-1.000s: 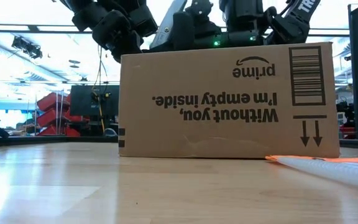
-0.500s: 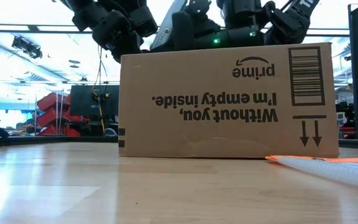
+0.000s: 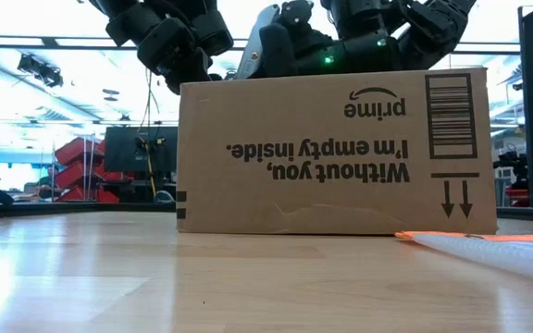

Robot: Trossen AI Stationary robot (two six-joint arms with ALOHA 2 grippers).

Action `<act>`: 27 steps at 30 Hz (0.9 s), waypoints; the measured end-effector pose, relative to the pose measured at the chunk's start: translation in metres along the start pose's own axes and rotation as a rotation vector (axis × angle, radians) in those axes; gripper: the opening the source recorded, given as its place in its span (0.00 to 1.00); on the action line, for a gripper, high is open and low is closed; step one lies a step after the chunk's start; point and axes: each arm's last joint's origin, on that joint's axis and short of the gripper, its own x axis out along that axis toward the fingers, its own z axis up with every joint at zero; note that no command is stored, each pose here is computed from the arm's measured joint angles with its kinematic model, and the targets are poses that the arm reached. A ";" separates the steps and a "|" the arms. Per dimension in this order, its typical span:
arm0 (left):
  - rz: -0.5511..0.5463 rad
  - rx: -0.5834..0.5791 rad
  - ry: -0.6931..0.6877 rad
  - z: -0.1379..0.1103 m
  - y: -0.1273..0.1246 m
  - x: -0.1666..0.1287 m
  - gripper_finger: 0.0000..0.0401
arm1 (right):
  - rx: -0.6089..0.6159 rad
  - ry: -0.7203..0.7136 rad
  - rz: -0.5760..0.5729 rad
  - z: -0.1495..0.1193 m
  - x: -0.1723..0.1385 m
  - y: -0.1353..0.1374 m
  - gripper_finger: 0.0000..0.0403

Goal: Unpack boxes
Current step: Open the cardboard box using the cutter

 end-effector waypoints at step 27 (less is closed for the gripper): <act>0.018 -0.018 -0.010 -0.008 0.000 0.005 0.53 | 0.128 0.170 -0.034 0.023 -0.035 -0.001 0.11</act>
